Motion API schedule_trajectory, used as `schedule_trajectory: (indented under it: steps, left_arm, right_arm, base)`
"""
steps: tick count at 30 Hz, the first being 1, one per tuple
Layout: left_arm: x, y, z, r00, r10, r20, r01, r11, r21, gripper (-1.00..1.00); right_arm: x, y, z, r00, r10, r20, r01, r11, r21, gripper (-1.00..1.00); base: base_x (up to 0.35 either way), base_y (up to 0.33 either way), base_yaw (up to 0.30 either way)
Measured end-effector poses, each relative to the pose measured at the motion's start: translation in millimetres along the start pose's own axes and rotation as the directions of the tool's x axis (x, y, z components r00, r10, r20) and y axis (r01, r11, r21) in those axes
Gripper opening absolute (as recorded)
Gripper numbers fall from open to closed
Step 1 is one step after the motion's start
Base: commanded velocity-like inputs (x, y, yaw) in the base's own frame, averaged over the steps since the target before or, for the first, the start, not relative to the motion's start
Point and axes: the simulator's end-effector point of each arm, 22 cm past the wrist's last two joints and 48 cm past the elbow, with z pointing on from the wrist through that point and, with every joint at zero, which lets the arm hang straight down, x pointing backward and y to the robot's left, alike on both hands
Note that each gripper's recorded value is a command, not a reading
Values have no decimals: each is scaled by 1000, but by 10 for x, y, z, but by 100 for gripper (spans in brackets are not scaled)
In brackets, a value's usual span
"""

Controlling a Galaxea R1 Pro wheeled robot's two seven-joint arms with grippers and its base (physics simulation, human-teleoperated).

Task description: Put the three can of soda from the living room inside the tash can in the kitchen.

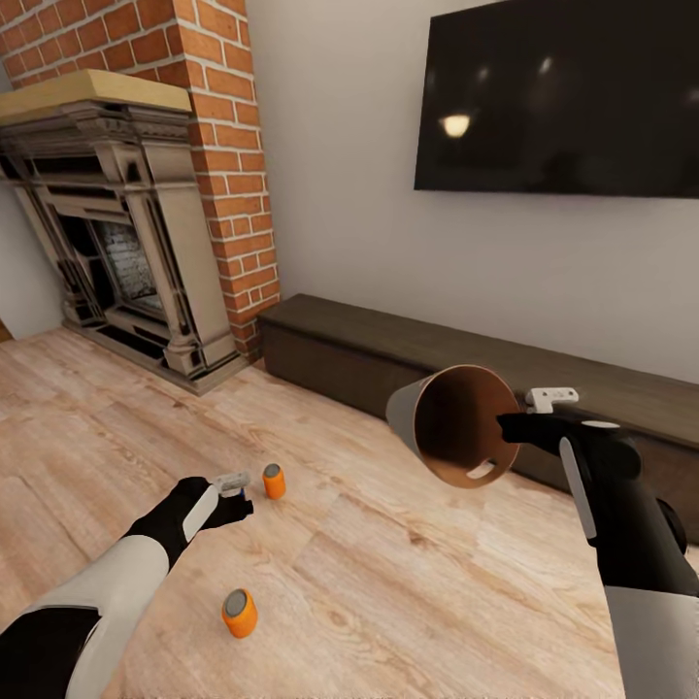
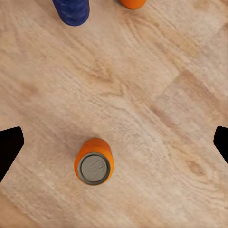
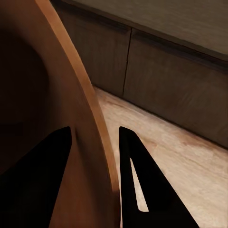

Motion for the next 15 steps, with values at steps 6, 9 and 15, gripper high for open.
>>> schedule_trajectory:
  steps: [6, 9, 15]
  left_arm:
    - [89, 19, 107, 1000, 0, -1, 0, 1000, 1, 100]
    - [133, 27, 161, 1000, -1, -1, 1, 1000, 1, 100]
    - [231, 38, 279, 1000, 0, -18, 0, 1000, 1, 100]
  right_arm:
    - [138, 41, 49, 1000, -25, -3, 25, 1000, 5, -100]
    - [205, 74, 70, 1000, -21, -3, 21, 1000, -6, -100]
    - [336, 71, 159, 999, -28, -20, 28, 1000, 0, -100]
  base:
    - [0, 0, 0]
    - [0, 0, 0]
    - [0, 0, 0]
